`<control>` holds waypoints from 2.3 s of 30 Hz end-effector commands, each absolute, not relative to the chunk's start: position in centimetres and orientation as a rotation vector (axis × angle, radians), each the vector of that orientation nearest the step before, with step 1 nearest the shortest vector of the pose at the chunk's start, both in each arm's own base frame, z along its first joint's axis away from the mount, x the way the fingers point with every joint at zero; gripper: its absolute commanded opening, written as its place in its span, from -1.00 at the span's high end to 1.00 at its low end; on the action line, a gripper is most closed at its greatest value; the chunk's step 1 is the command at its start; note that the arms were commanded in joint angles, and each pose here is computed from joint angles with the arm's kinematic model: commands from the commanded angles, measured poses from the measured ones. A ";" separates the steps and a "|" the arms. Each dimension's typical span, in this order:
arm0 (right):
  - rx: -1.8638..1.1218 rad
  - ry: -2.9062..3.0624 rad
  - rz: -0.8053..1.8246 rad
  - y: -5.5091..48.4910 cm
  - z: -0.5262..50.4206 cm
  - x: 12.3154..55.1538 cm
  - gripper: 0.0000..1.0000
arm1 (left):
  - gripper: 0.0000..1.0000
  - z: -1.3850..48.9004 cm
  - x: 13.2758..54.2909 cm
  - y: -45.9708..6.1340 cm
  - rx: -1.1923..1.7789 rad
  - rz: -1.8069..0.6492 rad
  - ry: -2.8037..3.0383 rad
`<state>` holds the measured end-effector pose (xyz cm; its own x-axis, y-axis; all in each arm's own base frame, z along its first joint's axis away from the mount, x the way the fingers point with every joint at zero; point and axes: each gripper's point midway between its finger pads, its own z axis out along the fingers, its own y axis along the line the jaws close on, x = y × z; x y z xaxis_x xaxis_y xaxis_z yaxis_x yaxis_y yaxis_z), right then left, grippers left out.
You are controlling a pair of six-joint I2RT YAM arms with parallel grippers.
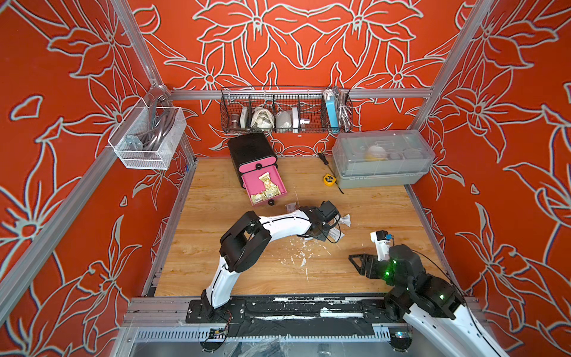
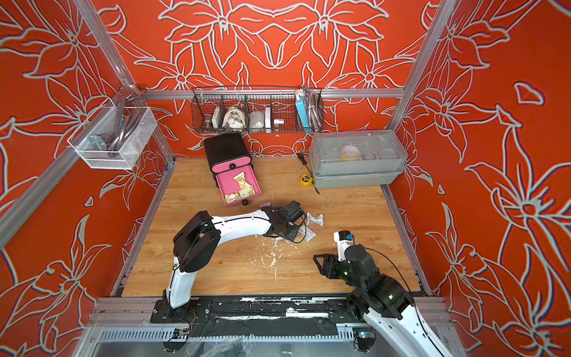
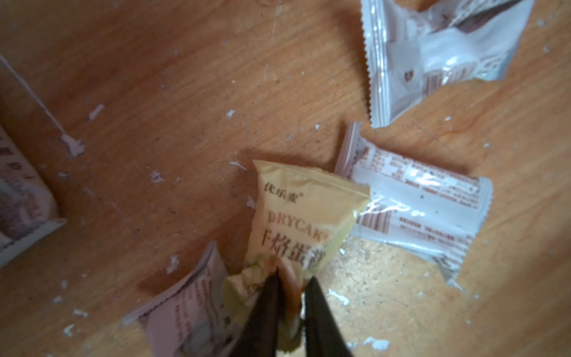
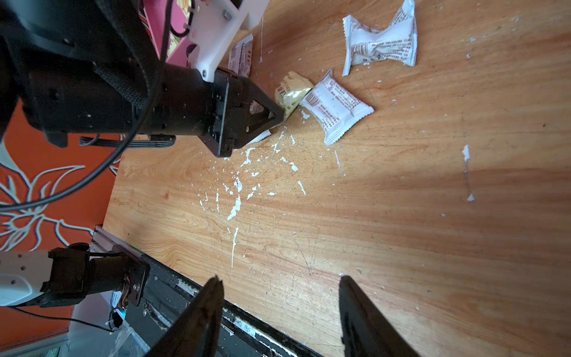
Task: Place the cookies into the drawer by color
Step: Pick up the cookie at the center of the board, then place the cookie in the drawer.
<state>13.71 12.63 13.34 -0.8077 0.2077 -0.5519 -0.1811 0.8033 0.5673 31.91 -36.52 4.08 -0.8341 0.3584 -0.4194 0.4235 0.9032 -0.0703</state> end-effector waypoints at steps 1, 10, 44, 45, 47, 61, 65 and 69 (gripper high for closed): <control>0.002 2.342 0.831 12.7 14.1 13.9 -0.26 | 1.00 3.6 31.4 -36.6 0.576 -0.219 2.692; -0.003 2.349 0.819 12.6 13.7 14.0 -0.26 | 1.00 8.3 32.7 -34.6 0.511 -0.140 2.604; -0.108 2.369 0.852 14.0 13.4 13.9 -0.30 | 1.00 14.9 46.7 -8.9 -0.311 0.162 2.557; -0.108 2.371 0.852 14.0 13.4 13.8 -0.30 | 1.00 14.5 47.0 -8.7 -0.310 0.174 2.564; -0.110 2.373 0.852 14.0 13.5 13.8 -0.30 | 1.00 13.7 47.4 -8.4 -0.312 0.188 2.577; -0.124 2.376 0.843 14.2 13.9 14.1 -0.30 | 0.37 15.5 47.3 -7.3 -0.345 0.199 2.531; -0.129 2.353 0.875 15.3 14.6 15.1 -0.30 | 0.36 19.7 44.8 -8.8 -0.337 0.066 2.457; -0.123 2.316 0.953 17.4 15.9 16.9 -0.30 | 0.37 24.7 40.7 -11.1 -0.275 -0.115 2.353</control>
